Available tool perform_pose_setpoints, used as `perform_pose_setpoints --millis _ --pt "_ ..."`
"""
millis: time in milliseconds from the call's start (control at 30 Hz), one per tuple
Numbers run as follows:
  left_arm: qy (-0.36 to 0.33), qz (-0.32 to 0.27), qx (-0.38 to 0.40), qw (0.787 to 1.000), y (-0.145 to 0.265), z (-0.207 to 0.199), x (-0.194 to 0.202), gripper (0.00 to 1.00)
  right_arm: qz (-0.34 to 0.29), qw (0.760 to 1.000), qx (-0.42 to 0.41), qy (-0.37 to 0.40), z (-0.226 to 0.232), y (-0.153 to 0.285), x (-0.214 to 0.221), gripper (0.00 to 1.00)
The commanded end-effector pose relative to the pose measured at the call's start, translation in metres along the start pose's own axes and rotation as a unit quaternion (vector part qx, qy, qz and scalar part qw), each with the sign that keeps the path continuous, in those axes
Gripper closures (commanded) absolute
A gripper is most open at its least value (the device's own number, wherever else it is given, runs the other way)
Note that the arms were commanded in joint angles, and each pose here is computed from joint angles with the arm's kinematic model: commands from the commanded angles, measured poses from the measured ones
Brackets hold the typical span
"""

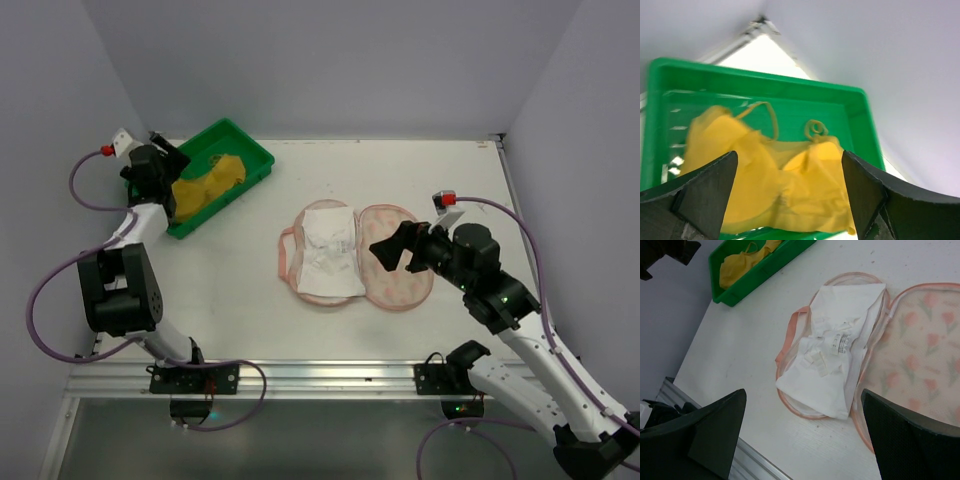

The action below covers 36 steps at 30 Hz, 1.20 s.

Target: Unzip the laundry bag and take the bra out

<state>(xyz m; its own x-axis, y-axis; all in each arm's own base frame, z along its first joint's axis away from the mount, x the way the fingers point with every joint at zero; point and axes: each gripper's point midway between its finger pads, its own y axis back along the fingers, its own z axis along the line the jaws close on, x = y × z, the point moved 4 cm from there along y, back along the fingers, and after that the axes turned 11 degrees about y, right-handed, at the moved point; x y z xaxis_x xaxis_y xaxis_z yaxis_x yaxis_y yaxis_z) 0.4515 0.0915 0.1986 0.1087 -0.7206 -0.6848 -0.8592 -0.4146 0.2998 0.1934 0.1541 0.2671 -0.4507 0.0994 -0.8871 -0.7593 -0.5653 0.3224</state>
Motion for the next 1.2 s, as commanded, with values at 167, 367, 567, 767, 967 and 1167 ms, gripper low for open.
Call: perform_pose_setpoints --millis 167,367,567,767,967,1167 --pt "-0.117 0.217 0.171 0.954 -0.020 -0.050 0.068 0.22 -0.004 1.000 -0.017 -0.002 0.004 -0.006 -0.002 0.01" --pt "-0.156 0.317 0.191 0.916 -0.039 -0.056 0.132 0.26 0.007 1.000 -0.009 -0.007 0.003 -0.012 -0.002 0.01" --pt "-0.142 0.356 0.148 0.912 -0.061 -0.034 0.165 0.29 0.012 1.000 0.003 -0.012 0.002 -0.016 -0.007 0.01" --pt "-0.158 0.333 0.088 0.925 -0.095 -0.013 0.178 0.28 0.014 1.000 0.013 -0.017 0.000 -0.019 -0.010 0.01" --pt "-0.148 0.265 0.067 0.950 -0.118 -0.016 0.156 0.26 0.016 0.999 0.026 -0.019 -0.002 -0.021 -0.013 0.01" --pt "-0.152 0.234 0.144 0.950 -0.106 -0.068 0.127 0.15 0.010 0.999 0.029 -0.020 -0.002 -0.018 -0.016 0.01"
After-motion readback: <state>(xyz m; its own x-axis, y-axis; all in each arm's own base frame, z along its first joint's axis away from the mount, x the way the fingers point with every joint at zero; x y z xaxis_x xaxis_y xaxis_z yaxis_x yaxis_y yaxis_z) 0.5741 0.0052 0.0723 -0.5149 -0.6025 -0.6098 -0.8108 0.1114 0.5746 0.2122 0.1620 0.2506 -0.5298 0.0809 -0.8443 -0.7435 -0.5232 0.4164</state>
